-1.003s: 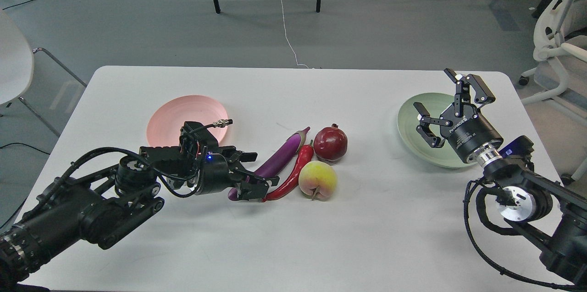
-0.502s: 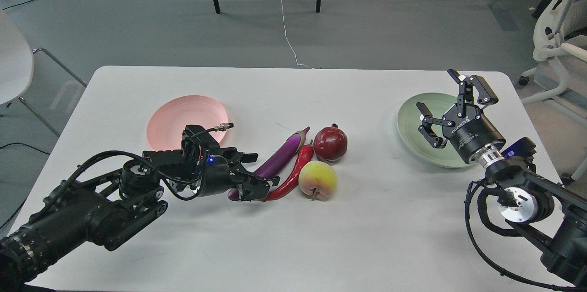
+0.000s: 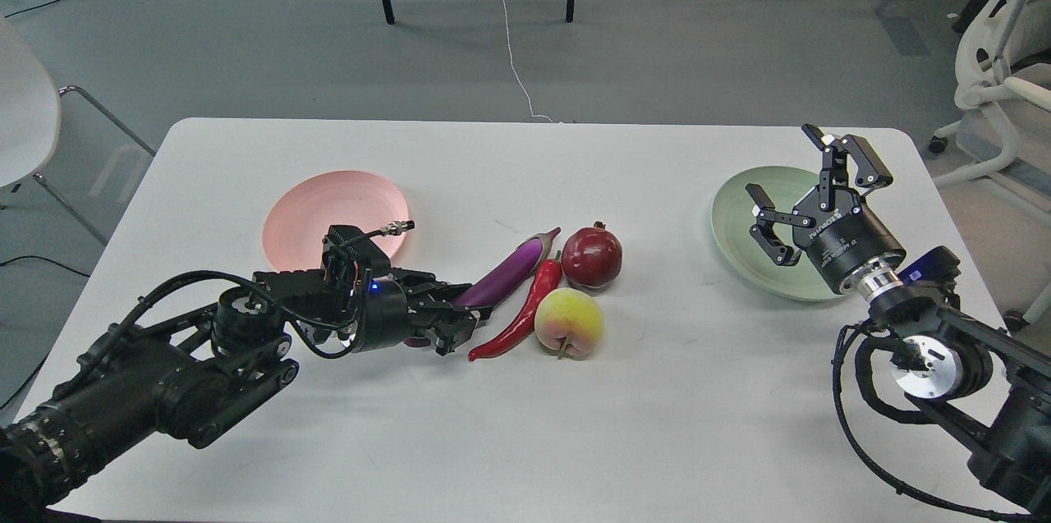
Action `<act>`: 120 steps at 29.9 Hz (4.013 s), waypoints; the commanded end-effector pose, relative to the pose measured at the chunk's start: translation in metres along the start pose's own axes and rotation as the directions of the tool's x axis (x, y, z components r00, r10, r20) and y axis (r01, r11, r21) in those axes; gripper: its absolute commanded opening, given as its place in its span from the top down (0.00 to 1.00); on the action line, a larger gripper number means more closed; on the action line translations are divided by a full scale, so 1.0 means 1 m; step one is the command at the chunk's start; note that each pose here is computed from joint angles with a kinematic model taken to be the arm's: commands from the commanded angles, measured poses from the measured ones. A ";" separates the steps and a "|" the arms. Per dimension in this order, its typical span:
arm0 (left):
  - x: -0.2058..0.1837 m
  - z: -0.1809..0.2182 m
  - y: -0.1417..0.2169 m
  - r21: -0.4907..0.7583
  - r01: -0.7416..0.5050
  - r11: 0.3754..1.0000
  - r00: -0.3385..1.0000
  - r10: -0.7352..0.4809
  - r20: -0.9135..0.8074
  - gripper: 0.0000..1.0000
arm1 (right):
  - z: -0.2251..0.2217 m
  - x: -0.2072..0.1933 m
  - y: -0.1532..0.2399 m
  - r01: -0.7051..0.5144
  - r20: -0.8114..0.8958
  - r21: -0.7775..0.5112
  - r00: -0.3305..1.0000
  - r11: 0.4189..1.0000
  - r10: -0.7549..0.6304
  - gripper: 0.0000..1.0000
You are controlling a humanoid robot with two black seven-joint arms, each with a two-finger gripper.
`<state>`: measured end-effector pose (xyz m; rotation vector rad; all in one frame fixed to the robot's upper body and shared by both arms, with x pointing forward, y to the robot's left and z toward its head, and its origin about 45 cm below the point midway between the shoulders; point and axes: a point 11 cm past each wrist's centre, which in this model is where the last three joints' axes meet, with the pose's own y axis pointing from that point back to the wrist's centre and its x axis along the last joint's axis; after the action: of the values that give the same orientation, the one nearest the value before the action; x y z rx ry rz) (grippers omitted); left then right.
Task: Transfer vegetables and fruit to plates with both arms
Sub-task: 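Lift the eggplant with the left gripper and release it onto the pink plate, then reach the left gripper to the red chili pepper and grasp it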
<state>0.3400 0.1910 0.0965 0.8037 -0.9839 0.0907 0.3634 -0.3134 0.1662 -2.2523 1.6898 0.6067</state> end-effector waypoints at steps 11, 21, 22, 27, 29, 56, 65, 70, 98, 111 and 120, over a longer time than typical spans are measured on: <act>0.077 -0.029 0.025 0.065 -0.146 0.987 0.981 0.136 0.135 0.82 | -0.001 -0.001 0.000 0.001 0.004 0.005 1.000 1.000 -0.001 0.01; 0.061 -0.087 0.096 0.243 -0.096 0.965 0.986 0.059 0.154 0.80 | -0.008 0.001 0.004 0.003 -0.007 0.008 1.000 1.000 -0.003 0.01; 0.056 -0.092 0.102 0.258 -0.088 0.962 0.988 0.050 0.148 0.80 | -0.009 0.002 0.005 0.003 -0.010 0.008 1.000 1.000 -0.003 0.01; 0.041 -0.113 0.121 0.329 -0.057 0.943 0.993 0.020 0.116 0.78 | -0.009 0.002 0.008 0.004 -0.009 0.005 1.000 1.000 -0.004 0.01; 0.035 -0.118 0.126 0.348 -0.051 0.936 0.995 0.018 0.096 0.77 | -0.009 0.003 0.009 0.000 -0.005 0.007 1.000 1.000 0.000 0.01; 0.062 -0.091 0.132 0.265 -0.141 0.954 0.976 0.088 0.200 0.07 | -0.005 0.004 0.015 -0.009 0.010 0.003 1.000 1.000 0.009 0.01; 0.061 0.015 0.087 -0.049 -0.111 0.993 0.964 0.120 0.237 0.07 | -0.005 0.005 0.015 -0.010 0.009 0.005 1.000 1.000 0.010 0.01; 0.034 0.054 0.058 -0.164 -0.069 0.984 0.977 0.100 0.187 0.07 | -0.005 0.005 0.015 -0.010 0.009 0.005 1.000 1.000 0.010 0.01; -0.009 0.038 -0.016 -0.099 -0.043 0.994 0.999 0.046 0.025 0.08 | -0.009 0.010 0.018 -0.021 -0.001 0.009 1.000 1.000 0.021 0.01; -0.010 0.036 -0.017 -0.098 -0.042 0.994 0.998 0.047 0.043 0.12 | -0.009 0.010 0.018 -0.021 0.000 0.010 1.000 1.000 0.021 0.01; -0.011 0.033 -0.019 -0.098 0.007 0.995 0.993 0.004 0.114 0.13 | -0.009 0.010 0.018 -0.022 0.002 0.011 1.000 1.000 0.022 0.01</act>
<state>0.3180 0.1601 0.0865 0.7202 -1.0666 0.0241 0.3505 -0.3315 0.1710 -2.2288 1.7156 0.6009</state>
